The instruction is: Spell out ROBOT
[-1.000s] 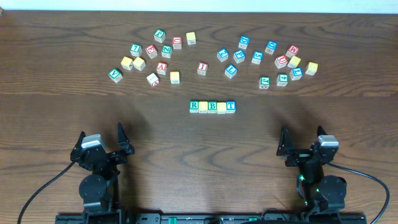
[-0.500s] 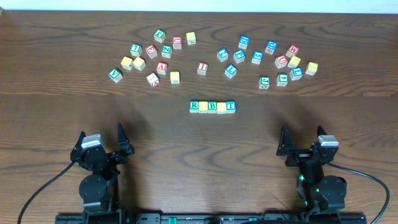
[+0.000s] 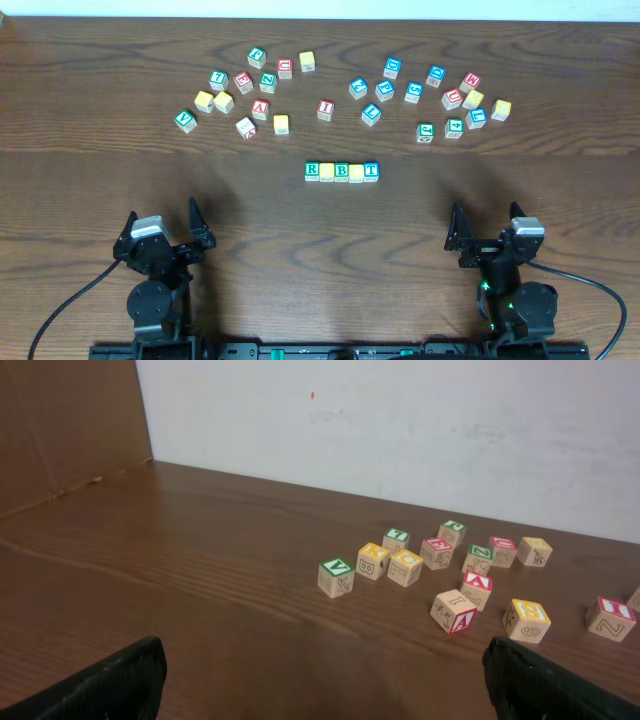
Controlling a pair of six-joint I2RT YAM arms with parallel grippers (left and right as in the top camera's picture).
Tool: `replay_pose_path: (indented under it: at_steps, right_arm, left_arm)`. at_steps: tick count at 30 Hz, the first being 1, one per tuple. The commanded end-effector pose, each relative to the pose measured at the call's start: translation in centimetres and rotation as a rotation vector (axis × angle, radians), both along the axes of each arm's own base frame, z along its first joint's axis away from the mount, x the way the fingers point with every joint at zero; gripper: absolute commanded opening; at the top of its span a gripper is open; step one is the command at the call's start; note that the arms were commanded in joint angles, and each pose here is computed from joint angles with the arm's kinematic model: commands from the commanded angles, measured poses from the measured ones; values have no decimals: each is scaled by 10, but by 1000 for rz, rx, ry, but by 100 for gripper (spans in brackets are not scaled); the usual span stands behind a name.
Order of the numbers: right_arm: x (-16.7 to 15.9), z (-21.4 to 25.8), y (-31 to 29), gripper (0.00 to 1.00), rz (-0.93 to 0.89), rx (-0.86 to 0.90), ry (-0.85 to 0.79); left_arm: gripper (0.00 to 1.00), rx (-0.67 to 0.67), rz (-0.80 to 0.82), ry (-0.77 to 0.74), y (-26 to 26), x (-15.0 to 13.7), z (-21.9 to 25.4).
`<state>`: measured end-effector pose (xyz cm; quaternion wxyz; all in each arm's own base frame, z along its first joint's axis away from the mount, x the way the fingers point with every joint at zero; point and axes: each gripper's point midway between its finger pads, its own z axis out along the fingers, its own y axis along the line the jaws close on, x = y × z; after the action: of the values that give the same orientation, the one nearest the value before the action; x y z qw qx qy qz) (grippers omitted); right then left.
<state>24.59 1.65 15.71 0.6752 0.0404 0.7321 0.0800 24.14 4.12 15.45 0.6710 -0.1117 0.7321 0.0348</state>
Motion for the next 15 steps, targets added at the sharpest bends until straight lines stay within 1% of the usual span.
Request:
replay_pose_path:
  at_steps: [1,15]
  right_arm:
    - [0,-1,0,99,3,-3,-1]
    - [0,-1,0,99,3,-3,-1]
  left_arm:
    - [100,17,12,59,3,-2,-17]
    - [99,17,12,59,3,-2,-17]
